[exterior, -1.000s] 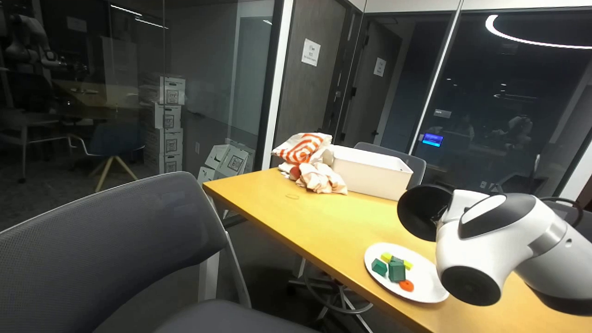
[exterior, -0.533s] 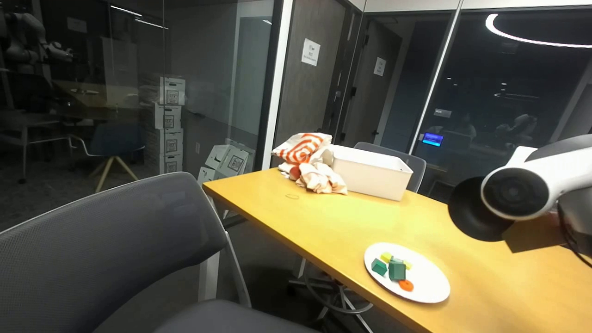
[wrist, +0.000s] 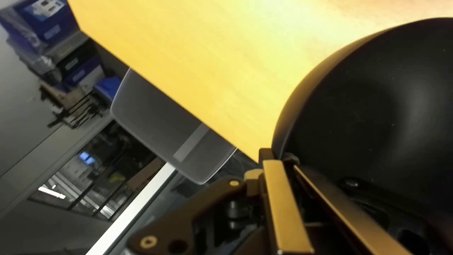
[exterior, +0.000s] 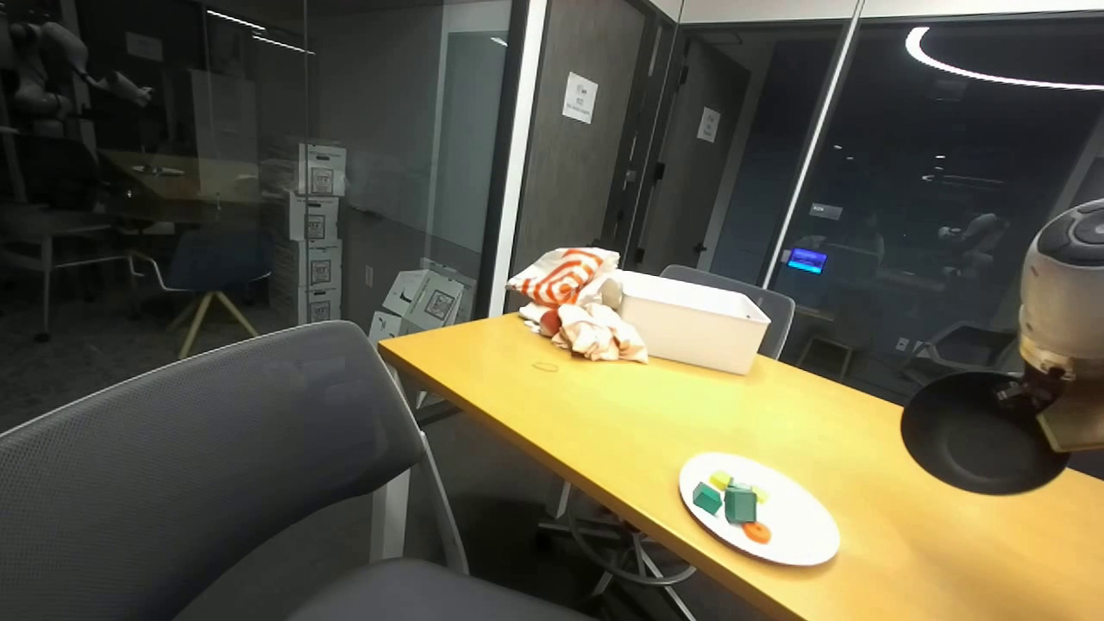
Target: Pour the contents from the bowl onto the white plate
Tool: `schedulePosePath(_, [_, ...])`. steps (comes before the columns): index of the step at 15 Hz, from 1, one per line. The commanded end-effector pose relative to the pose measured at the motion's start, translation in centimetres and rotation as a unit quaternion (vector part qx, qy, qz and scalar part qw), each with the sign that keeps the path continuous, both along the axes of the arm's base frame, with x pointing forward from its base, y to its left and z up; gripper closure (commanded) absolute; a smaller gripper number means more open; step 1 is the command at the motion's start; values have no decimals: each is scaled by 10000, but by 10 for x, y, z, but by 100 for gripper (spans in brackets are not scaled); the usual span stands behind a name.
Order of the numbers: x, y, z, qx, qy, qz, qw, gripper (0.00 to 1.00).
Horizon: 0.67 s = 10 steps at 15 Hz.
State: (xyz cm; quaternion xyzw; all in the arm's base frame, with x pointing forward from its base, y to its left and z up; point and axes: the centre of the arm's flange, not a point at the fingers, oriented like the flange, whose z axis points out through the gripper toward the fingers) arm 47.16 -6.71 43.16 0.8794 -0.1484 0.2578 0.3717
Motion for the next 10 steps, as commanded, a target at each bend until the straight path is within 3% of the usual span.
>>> schedulePosePath(1, [5, -6, 3, 963, 417, 12, 9945, 95])
schedulePosePath(4, [8, -14, -14, 1794, 856, -62, 9800, 95])
schedulePosePath(8, [16, -26, -36, 2869, 1490, -92, 9463, 95])
schedulePosePath(10, [20, -31, -47, 3128, 1665, 8, 9351, 95])
